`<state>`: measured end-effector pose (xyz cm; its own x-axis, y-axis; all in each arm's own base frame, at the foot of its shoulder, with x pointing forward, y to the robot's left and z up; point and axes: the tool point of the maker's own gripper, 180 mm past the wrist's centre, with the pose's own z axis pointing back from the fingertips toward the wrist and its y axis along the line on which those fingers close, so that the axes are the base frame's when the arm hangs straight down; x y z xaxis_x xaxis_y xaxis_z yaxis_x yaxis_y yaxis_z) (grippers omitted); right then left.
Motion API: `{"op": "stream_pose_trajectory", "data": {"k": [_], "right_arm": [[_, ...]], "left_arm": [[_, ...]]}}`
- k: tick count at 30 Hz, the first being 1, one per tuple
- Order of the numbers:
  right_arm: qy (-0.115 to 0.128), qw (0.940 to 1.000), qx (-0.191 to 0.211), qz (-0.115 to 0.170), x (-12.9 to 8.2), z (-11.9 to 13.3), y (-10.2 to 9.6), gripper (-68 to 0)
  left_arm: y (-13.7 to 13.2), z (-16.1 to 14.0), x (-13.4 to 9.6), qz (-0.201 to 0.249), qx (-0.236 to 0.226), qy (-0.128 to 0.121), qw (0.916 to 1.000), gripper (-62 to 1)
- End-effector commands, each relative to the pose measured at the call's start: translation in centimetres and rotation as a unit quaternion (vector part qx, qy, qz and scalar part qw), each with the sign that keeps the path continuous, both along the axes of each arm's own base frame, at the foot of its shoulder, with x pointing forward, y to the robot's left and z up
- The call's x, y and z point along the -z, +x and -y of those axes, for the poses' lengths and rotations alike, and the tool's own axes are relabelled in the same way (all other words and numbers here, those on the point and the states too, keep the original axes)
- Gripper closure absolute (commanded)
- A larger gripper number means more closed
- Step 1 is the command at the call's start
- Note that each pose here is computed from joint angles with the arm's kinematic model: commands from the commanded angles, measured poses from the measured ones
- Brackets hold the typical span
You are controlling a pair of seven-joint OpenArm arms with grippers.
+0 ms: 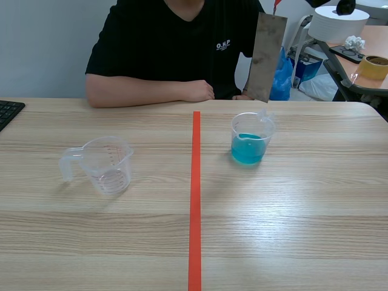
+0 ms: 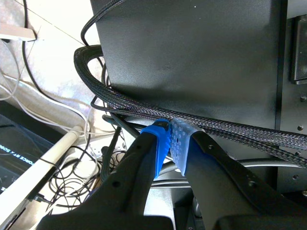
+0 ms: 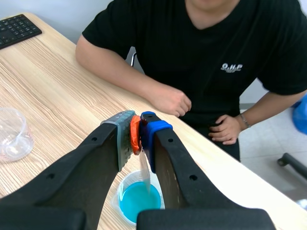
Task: Do the redox reaction experiment.
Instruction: 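Move the plate over the blue solution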
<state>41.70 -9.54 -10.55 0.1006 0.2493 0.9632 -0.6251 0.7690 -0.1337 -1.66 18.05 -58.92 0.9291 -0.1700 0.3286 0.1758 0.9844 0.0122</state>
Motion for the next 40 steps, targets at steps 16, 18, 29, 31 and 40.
{"op": "stream_pose_trajectory", "data": {"k": [16,18,29,31,40], "right_arm": [[0.023,0.9994,0.002,-0.026,3.9,1.1,2.3,-0.6],[0.023,0.9994,0.003,-0.025,3.9,1.1,2.4,-0.6],[0.025,0.9994,0.002,-0.022,3.8,1.1,2.4,-0.6],[0.025,0.9994,0.002,-0.022,3.8,1.1,2.4,-0.6],[0.025,0.9994,0.002,-0.022,3.8,1.1,2.4,-0.6]], "left_arm": [[0.2,-0.1,-0.1,0.006,-0.001,0.000,1.0000,-4.2],[0.2,-0.1,-0.1,0.006,-0.001,0.000,1.0000,-4.2],[0.2,-0.1,-0.1,0.006,-0.001,0.000,1.0000,-4.2],[0.2,-0.1,-0.1,0.006,-0.001,0.000,1.0000,-4.2],[0.2,-0.1,-0.1,0.006,-0.001,0.000,1.0000,-4.2]]}}
